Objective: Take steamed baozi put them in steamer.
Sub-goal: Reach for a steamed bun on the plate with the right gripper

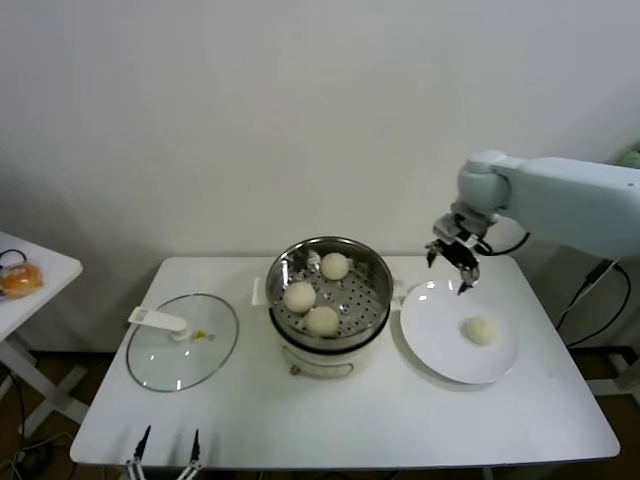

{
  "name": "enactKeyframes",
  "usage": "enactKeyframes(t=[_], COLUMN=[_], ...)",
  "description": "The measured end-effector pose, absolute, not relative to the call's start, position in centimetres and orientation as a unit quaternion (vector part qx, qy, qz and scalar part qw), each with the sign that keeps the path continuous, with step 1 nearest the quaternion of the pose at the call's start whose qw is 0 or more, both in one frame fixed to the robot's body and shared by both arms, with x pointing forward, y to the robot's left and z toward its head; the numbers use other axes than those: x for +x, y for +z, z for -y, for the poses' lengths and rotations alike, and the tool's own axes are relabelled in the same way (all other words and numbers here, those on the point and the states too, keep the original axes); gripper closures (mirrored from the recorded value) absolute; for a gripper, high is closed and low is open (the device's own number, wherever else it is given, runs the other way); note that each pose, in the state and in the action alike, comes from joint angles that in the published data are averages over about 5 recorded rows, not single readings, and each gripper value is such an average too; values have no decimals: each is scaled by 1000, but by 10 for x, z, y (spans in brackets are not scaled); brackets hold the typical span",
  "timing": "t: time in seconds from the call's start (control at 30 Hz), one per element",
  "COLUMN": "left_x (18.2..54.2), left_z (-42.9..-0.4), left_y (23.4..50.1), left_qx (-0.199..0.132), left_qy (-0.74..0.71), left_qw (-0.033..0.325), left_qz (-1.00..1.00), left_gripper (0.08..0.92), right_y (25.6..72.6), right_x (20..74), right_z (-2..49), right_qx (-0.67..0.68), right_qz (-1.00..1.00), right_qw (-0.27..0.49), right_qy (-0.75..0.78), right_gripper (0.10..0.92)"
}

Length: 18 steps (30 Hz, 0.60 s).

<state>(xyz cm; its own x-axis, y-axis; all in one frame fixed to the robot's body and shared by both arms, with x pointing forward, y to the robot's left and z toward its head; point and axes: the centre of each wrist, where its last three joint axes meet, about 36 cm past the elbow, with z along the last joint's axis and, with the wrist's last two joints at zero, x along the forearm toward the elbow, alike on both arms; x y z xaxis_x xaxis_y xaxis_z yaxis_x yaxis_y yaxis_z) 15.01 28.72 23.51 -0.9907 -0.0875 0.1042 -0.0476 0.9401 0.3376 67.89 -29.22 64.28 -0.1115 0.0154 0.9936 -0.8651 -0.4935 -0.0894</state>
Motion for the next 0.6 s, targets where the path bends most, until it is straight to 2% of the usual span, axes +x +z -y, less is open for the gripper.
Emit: enactKeyframes(t=[0.27,0.6], left_x=[148,145], left_z=[-289,-290], left_y=[232,229], left_qx=[36,35], left_qy=[-170,-173], left_qw=[65,73], left_qz=[983,982], left_gripper=[177,177], right_y=[592,532], right_x=[681,679], right_z=[348,381], right_qx=[546,528], right_qz=[412,436], right_qw=[396,434], right_qy=[613,586], right_gripper=[200,200])
